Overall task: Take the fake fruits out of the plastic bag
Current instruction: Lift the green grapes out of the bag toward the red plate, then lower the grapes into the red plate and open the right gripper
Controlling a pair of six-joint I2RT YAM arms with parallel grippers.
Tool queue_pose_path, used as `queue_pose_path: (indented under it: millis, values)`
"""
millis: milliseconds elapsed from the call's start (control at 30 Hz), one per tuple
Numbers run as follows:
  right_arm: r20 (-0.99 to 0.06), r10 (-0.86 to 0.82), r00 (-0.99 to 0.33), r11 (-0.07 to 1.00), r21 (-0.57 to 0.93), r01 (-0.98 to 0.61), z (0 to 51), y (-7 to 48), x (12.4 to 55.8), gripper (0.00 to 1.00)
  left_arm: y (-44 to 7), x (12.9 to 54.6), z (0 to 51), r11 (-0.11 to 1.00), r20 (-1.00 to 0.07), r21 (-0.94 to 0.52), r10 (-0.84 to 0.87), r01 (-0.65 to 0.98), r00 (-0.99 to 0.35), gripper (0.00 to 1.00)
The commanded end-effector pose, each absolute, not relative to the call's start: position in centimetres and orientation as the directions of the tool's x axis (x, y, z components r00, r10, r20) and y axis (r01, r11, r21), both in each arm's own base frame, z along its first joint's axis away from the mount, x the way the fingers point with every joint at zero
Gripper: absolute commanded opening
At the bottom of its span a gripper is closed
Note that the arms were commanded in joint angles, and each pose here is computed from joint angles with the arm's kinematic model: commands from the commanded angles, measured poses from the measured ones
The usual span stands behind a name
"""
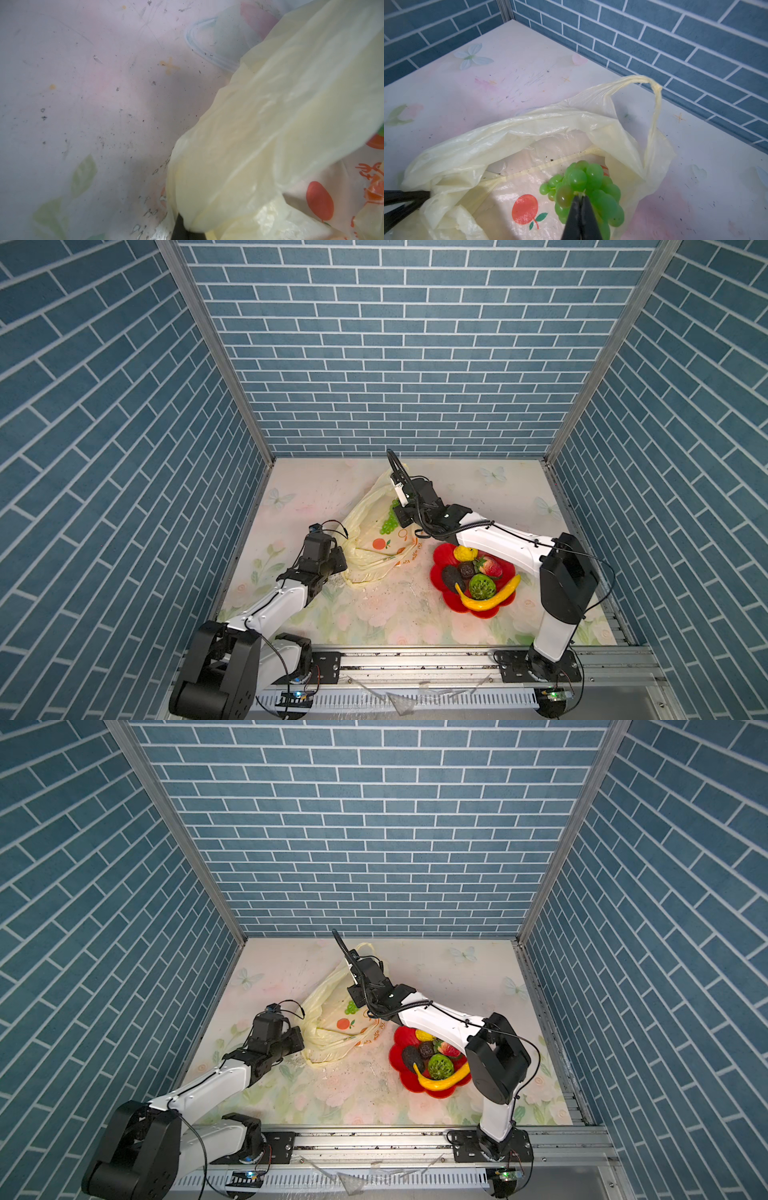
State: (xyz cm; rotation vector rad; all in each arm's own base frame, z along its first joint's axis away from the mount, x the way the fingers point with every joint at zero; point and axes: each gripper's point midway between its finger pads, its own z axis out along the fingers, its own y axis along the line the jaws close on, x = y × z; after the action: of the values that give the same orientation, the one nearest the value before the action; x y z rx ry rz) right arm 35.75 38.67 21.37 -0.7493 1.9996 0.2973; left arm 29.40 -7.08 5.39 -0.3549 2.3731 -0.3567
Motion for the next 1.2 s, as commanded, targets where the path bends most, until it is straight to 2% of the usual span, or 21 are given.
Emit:
queue_pose_path:
  millis: [0,300,533,767,1167]
  values:
    - [-0.863,-0.363,-0.352,0.797,-0.092,-0.597,24.1,37.0,34.3,0.00,-7.1,29.7,5.6,0.926,-0.603,-0.342,-0.347,-0.161,-0.719,0.00]
    - [-0.897,-0.319,-0.307,0.796,-0.078,-0.600,29.3,34.5,31.3,0.00,-7.2,29.6,5.6,0.927,-0.601,-0.340,-0.343,-0.157,-0.722,0.00]
    - [-0.900,-0.327,-0.289,0.798,-0.098,-0.595,31.5,32.4,28.6,0.00,-7.1,29.6,5.6,0.929,-0.603,-0.335,-0.341,-0.159,-0.721,0.00]
    - [-0.889,-0.362,-0.280,0.796,-0.138,-0.589,31.9,29.8,25.1,0.00,-6.7,29.6,5.8,0.935,-0.618,-0.317,-0.333,-0.163,-0.712,0.00]
    - [-0.855,-0.407,-0.322,0.778,-0.140,-0.612,29.5,26.5,19.2,0.00,-6.0,29.6,6.3,0.941,-0.644,-0.292,-0.327,-0.173,-0.691,0.00]
